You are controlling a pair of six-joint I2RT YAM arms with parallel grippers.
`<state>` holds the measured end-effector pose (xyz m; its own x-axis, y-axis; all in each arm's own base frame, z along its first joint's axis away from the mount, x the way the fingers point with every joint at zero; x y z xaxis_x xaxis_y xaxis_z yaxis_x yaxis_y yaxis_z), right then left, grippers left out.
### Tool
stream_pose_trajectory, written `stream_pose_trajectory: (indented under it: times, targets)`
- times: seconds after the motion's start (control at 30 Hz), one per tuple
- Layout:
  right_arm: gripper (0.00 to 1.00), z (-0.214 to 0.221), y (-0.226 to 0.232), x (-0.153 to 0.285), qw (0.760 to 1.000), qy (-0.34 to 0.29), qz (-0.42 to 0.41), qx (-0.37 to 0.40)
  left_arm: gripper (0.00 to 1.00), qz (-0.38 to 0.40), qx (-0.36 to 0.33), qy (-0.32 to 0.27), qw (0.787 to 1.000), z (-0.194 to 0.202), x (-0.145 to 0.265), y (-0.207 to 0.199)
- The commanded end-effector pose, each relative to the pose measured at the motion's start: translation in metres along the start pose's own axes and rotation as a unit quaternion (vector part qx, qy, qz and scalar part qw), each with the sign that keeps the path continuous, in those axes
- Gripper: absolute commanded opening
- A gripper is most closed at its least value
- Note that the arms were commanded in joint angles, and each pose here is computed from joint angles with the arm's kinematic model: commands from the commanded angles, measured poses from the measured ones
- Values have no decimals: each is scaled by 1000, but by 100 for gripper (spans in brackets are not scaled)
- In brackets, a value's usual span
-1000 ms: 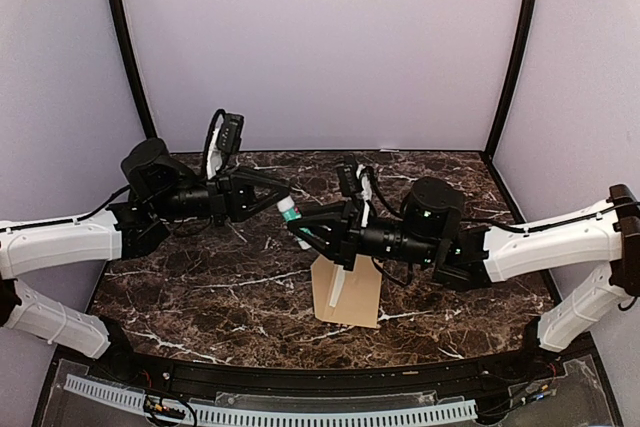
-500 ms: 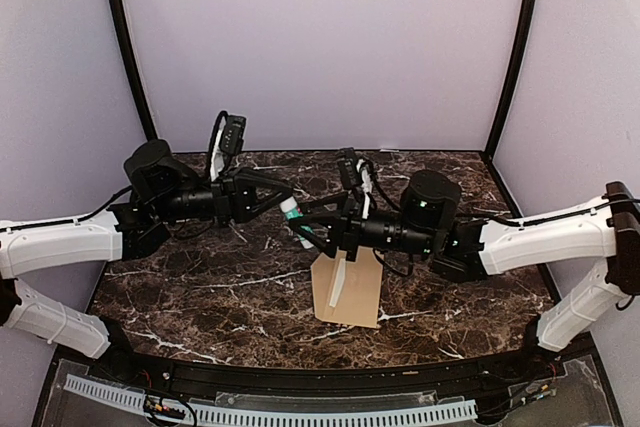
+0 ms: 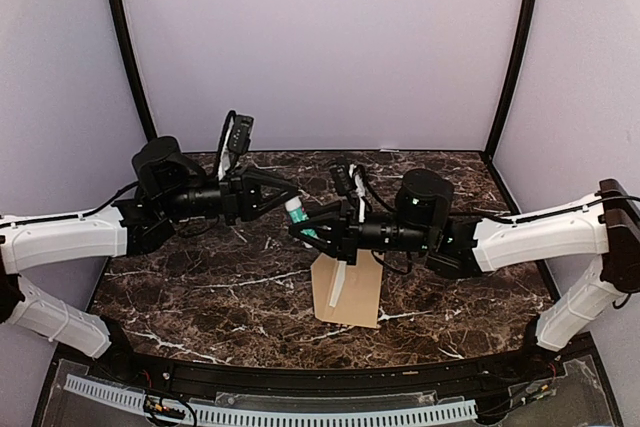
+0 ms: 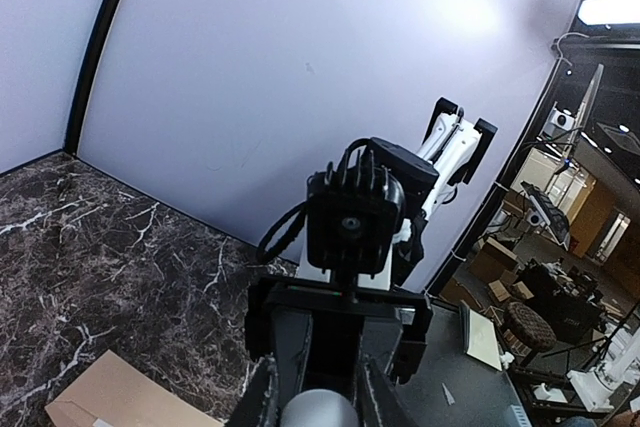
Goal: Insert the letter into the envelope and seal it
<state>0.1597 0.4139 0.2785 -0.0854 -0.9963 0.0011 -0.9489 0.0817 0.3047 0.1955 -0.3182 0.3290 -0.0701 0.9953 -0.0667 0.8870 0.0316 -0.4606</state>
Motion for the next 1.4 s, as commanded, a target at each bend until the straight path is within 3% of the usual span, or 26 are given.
stream_pose_trajectory:
  times: [0.0,0.1,0.2,0.33,0.47,0.8,1.03,1.1,1.2,1.27,1.37]
  targets:
    - [0,-12,-1,1,1000,-18,1,8,0,-1,-17,-8,1000,-10,-5,-3]
    - [0,-11,-13,4,999,-24,40,4,0,-38,-10,-11,999,-10,-5,9]
    - [0,-8,-40,4,991,-17,129,-7,0,-111,0,-19,994,-12,-5,30]
    - [0,-5,-86,5,959,-2,282,-12,0,-216,17,-14,976,-7,-10,69]
    - [0,-6,-104,6,937,6,350,1,0,-280,58,-20,958,-4,-12,95]
    - [0,29,-116,5,930,43,364,3,0,-353,95,-56,929,-26,-9,117]
    - [0,48,-108,13,940,53,336,-8,1,-334,82,-59,937,-60,-19,105]
    - [0,45,-103,17,944,49,327,-7,10,-315,66,-47,945,-59,-20,99]
    - [0,35,-91,21,952,37,302,-2,41,-276,48,-31,960,-51,-20,86]
    - [0,27,-80,22,961,27,274,0,56,-249,40,-21,967,-42,-18,78]
    - [0,14,-58,22,977,10,213,3,66,-203,28,-14,979,-28,-17,66]
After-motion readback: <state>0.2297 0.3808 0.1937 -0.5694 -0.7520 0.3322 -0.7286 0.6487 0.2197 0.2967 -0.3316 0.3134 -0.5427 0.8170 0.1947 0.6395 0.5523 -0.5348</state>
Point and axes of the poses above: each gripper's point midway between its finger pads, its own x axis back along the fingers, its own y axis along the line the jaws close on, z = x × y, the point moved 3 cm from there along x, back along the fingers, and after that the axes turned 2 degrees about x, right-handed, at the moved point
